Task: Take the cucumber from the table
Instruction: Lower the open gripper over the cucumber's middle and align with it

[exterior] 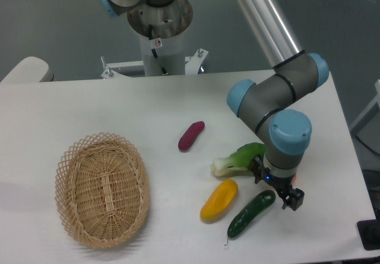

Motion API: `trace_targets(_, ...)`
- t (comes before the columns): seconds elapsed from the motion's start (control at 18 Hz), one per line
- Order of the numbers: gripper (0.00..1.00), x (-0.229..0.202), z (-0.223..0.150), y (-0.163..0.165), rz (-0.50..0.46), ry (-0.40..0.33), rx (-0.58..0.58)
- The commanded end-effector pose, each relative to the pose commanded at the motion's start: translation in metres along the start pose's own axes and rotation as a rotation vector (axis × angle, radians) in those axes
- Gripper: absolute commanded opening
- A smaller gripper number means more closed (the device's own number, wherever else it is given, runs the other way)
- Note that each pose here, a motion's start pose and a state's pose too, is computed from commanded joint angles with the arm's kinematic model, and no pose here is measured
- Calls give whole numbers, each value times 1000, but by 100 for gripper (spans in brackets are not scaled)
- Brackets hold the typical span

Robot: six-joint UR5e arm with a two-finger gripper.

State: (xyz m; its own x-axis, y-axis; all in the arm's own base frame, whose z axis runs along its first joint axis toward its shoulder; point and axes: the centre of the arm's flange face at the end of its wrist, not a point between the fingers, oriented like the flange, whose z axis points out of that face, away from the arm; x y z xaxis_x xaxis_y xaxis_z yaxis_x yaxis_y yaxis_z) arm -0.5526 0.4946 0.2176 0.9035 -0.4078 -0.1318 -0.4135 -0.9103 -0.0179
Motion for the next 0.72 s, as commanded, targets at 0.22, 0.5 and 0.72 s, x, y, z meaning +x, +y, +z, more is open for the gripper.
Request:
trace_targets(0.22, 100, 3, 9, -1, -12, 8, -1)
trace_targets(0.5, 100, 2, 17, -1, -11, 11, -1)
trace_targets(0.72, 100, 4, 23, -2, -11, 14, 2)
